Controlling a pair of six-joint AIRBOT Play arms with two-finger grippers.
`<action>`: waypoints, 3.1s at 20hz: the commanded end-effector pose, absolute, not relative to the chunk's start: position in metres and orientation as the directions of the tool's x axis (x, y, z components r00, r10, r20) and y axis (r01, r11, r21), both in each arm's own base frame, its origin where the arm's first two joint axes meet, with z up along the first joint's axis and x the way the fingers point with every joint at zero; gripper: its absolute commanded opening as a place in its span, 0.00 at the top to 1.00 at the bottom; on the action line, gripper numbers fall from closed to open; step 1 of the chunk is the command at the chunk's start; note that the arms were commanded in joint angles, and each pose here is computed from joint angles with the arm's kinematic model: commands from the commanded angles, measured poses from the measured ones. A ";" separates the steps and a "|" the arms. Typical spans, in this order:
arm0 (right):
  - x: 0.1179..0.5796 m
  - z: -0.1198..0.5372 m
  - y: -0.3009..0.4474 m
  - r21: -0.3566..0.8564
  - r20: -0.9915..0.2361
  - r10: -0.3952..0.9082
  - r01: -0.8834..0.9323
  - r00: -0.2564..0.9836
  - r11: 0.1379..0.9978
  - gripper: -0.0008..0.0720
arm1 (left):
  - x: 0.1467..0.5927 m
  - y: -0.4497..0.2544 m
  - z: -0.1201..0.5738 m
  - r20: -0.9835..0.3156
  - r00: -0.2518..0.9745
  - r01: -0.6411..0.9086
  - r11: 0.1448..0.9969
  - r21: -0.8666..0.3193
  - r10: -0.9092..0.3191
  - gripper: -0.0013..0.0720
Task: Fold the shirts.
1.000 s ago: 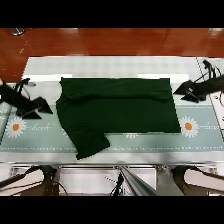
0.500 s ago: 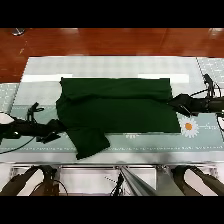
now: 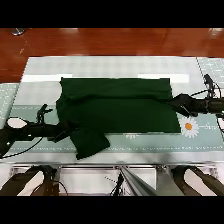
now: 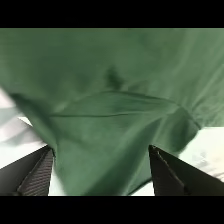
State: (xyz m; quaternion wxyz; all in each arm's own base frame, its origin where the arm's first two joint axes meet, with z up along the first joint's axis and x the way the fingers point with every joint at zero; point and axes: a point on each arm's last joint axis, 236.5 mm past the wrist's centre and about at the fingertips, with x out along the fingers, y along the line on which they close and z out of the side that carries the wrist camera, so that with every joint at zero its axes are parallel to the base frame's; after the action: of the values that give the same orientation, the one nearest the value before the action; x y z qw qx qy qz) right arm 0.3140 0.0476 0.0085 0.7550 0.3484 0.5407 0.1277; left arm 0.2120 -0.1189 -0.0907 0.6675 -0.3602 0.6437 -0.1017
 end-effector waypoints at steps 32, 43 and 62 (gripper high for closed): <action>0.274 -0.098 0.012 0.600 -0.790 0.575 0.453 0.212 0.659 0.96 | 0.211 -0.145 -0.107 -0.787 0.109 -0.252 0.749 -0.613 -0.608 0.95; 0.360 -0.004 0.003 0.602 -0.784 0.531 0.185 0.320 0.777 0.96 | 0.319 -0.102 -0.002 -0.716 0.306 -0.121 0.721 -0.683 -0.627 0.95; 0.509 -0.039 0.016 0.646 -0.741 0.540 0.201 0.399 0.737 0.14 | 0.494 -0.099 -0.038 -0.696 0.223 -0.183 0.672 -0.718 -0.683 0.05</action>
State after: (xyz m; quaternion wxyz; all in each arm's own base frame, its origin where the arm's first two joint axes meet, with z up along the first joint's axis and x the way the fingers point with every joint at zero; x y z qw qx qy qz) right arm 0.5011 0.0136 -0.0340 0.7597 0.3402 0.5440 0.1056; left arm 0.4954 -0.0948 -0.0283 0.7062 -0.3621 0.5825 -0.1756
